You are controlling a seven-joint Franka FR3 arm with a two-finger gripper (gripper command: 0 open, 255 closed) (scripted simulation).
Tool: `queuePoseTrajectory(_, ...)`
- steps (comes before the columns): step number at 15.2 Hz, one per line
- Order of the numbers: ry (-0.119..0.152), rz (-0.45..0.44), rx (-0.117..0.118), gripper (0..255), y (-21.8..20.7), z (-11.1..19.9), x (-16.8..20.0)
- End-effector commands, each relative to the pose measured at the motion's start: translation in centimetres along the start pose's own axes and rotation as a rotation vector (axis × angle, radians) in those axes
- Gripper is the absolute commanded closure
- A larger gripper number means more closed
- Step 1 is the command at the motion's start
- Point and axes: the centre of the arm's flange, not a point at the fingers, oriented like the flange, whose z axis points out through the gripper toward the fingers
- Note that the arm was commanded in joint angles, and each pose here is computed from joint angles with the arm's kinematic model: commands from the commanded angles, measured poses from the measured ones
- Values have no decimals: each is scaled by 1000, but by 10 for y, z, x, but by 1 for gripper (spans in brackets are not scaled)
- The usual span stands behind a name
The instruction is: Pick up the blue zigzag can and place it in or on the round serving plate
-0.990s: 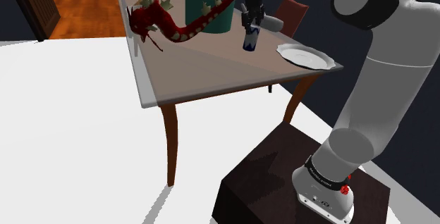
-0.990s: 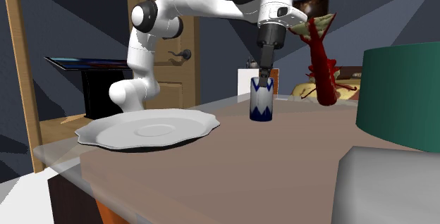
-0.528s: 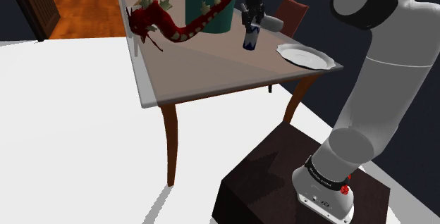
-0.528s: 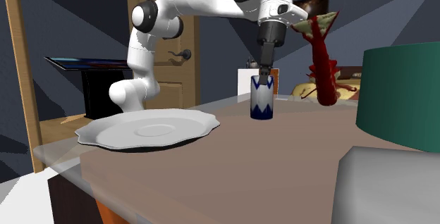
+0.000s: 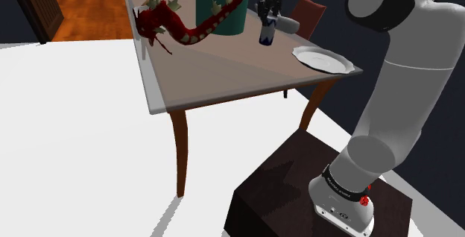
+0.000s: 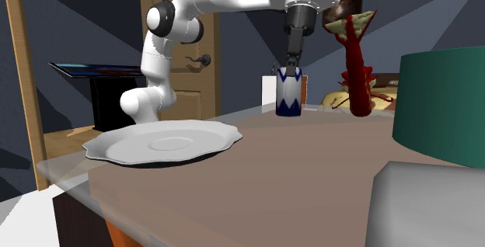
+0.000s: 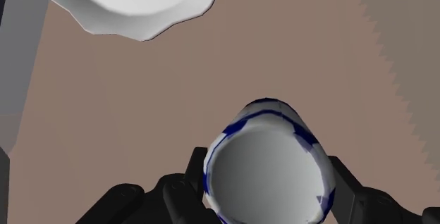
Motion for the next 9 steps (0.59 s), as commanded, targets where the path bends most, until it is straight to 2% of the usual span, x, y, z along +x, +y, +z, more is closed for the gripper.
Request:
queuePoseTrajectory(1,0,0,0,255,2,-11,-2)
queuePoseTrajectory(8,0,0,0,255,9,-46,-6)
queuePoseTrajectory(9,0,0,0,255,17,-45,-17)
